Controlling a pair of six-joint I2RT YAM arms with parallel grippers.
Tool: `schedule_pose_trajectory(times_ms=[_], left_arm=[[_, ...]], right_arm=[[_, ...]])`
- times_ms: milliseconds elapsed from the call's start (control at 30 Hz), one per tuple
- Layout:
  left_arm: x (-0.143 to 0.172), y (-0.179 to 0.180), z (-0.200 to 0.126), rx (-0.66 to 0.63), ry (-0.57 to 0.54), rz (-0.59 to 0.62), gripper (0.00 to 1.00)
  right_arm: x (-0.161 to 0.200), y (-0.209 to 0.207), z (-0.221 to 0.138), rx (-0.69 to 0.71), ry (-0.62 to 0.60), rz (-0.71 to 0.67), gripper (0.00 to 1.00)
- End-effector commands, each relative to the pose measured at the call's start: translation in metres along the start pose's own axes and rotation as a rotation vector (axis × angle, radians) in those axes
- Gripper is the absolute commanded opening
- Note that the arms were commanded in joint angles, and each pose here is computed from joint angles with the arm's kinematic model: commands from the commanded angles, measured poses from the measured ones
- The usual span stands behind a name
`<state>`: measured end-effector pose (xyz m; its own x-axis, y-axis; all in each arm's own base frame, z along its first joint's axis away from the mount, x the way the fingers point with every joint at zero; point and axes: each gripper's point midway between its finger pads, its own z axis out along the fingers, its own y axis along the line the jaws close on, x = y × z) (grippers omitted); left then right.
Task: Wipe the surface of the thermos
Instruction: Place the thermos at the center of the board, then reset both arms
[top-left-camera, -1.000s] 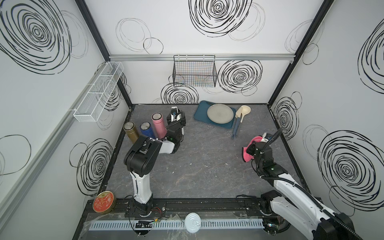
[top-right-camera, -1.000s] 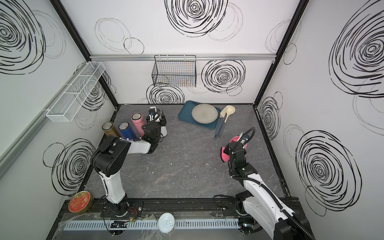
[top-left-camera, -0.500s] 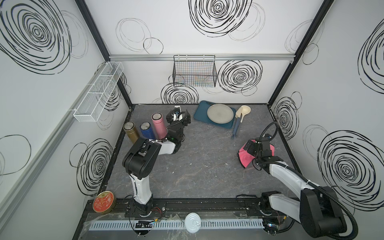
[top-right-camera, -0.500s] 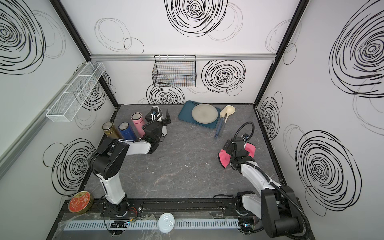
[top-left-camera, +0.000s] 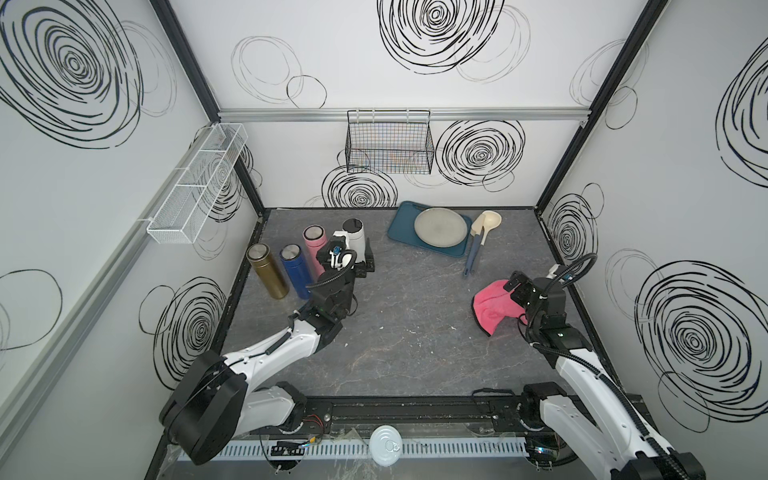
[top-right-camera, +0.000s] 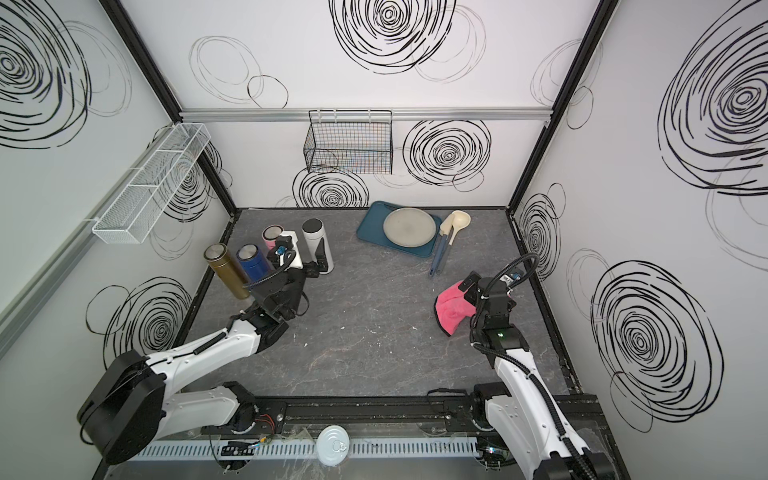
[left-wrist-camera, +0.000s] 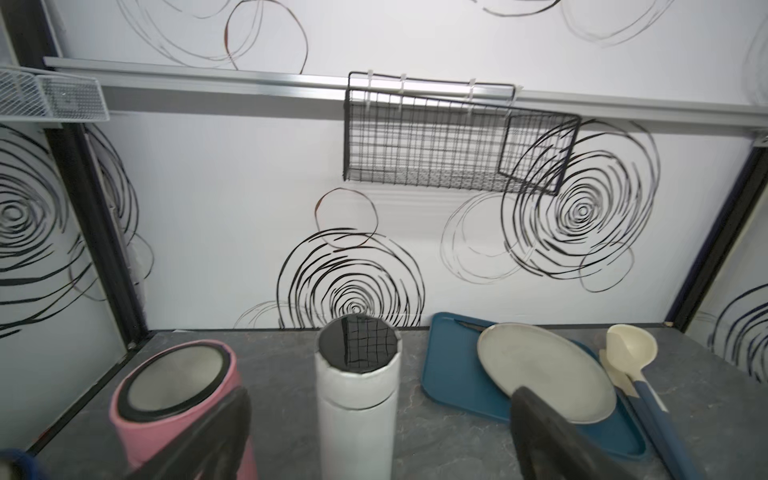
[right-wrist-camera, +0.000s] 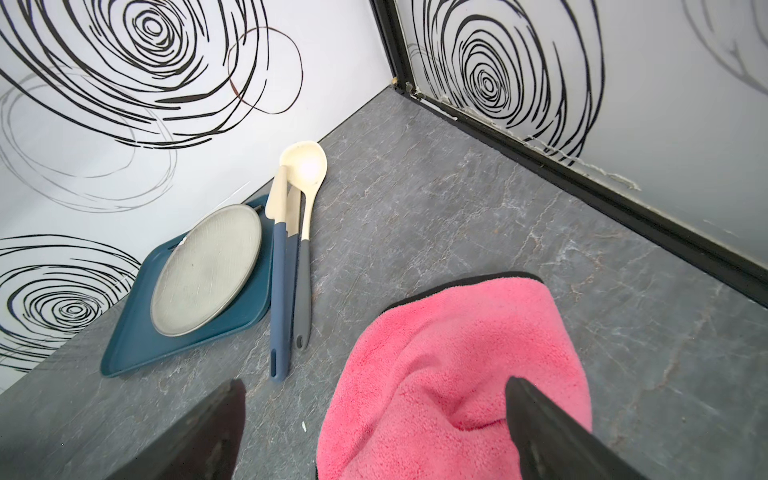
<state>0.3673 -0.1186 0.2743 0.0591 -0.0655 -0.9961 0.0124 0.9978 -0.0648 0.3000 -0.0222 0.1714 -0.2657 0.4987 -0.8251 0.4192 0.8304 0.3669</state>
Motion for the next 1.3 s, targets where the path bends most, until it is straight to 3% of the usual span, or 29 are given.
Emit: schedule_pose_trajectory(times_ms=[0,67,133,267,367,500,633,833,933,1100,1267], left_arm=[[0.022,0.037,-0.017,-0.114,0.049,0.038,0.99],[0.021,0.055,-0.04,-0.144,-0.035,0.011,0.99],[0.018,0.057,-0.058,-0.082,-0.098,-0.004,0.99],[0.022,0.083,-0.074,-0.144,-0.07,-0.005,0.99],[0.031,0.113,-0.085,-0.232,-0.082,-0.023,0.99],[0.045,0.135,-0.095,-0.276,-0.128,-0.041,0.99],[0.058,0.146,-0.088,-0.33,-0.087,-0.018,0.99],[0.071,0.153,-0.078,-0.379,-0.04,0.009,0.99],[0.077,0.154,-0.072,-0.385,-0.017,0.028,0.99],[0.08,0.157,-0.07,-0.399,-0.024,0.036,0.99],[0.084,0.161,-0.07,-0.412,-0.042,0.041,0.99]], right_arm=[[-0.034,0.015,-0.005,-0.027,-0.083,-0.028,1.0],[-0.046,0.013,-0.008,0.003,-0.126,-0.065,1.0],[-0.057,0.004,-0.011,0.054,-0.192,-0.098,1.0],[-0.068,-0.015,-0.009,0.137,-0.288,-0.19,1.0],[-0.048,-0.034,0.008,0.174,-0.232,-0.245,1.0],[-0.02,-0.034,0.023,0.098,-0.217,-0.25,1.0],[-0.004,-0.048,0.039,0.157,-0.219,-0.268,1.0],[0.012,-0.011,0.07,0.003,-0.152,-0.376,1.0],[0.013,0.005,0.068,-0.066,-0.186,-0.419,1.0],[0.012,0.001,0.062,-0.071,-0.248,-0.408,1.0],[0.025,0.007,0.073,-0.135,-0.22,-0.438,1.0]])
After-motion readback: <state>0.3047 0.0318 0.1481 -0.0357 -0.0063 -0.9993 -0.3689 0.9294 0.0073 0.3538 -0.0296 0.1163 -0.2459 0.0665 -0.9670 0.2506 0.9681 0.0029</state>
